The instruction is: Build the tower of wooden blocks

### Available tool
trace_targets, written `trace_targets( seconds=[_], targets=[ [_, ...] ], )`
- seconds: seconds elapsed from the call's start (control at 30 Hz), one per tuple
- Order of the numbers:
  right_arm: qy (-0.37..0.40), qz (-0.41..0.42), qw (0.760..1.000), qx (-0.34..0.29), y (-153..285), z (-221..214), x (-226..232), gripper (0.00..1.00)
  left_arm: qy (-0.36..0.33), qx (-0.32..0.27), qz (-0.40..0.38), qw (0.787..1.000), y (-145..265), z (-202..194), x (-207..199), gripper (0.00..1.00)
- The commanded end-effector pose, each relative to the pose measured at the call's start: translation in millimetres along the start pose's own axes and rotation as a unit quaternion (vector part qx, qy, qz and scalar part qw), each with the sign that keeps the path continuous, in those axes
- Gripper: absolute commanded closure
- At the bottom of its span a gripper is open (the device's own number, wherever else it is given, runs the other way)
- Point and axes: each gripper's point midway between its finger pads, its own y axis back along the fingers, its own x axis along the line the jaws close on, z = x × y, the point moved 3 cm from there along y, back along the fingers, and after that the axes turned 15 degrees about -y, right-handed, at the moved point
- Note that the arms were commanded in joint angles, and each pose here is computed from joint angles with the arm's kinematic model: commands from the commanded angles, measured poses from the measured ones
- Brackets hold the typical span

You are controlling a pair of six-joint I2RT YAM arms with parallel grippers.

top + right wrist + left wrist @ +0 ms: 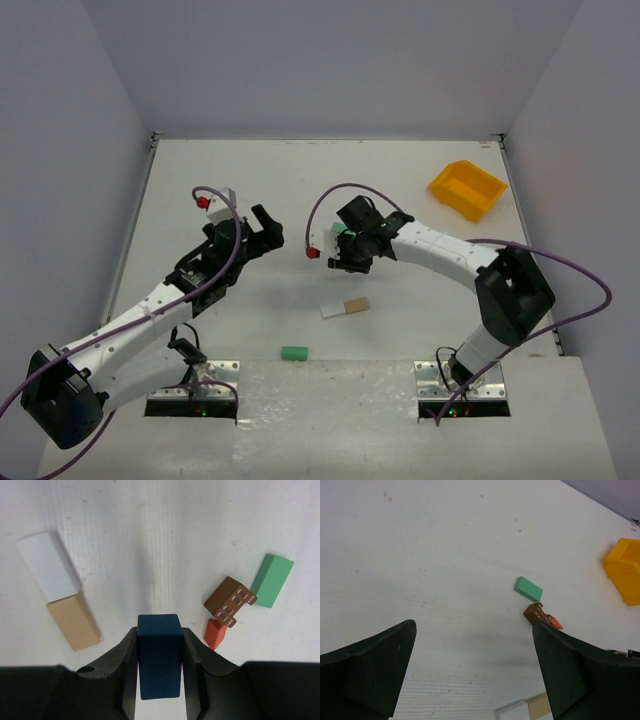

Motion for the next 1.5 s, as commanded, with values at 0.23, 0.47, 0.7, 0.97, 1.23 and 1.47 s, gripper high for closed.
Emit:
trace_targets(
  seconds=[0.23, 0.47, 0.7, 0.97, 1.23, 1.47],
  targets=[
    [0.063, 0.057, 0.996, -0.007, 10, 14, 79, 0.90, 0.018, -0.031, 0.000, 0.999, 11, 17, 3, 0.00],
    [0.066, 0.058, 0.996, -0.004, 0, 15, 89, 0.88, 0.017, -0.039, 0.002, 0.999, 17, 17, 8, 0.00],
    [0.062, 0.073, 0.995, 0.003, -17, 9, 96, 0.87, 0.006, -0.033, 0.005, 0.999, 18, 15, 10, 0.00],
    [0.058, 0.075, 0.996, 0.004, -25, 4, 99, 0.84, 0.002, -0.034, 0.006, 0.999, 17, 14, 11, 0.00],
    [0.062, 0.065, 0.996, 0.006, -33, 1, 96, 0.82, -0.004, -0.031, 0.006, 0.999, 15, 13, 10, 0.00],
    [0.068, 0.050, 0.996, 0.009, -37, 0, 91, 0.81, -0.007, -0.031, 0.003, 1.000, 15, 13, 9, 0.00]
  ],
)
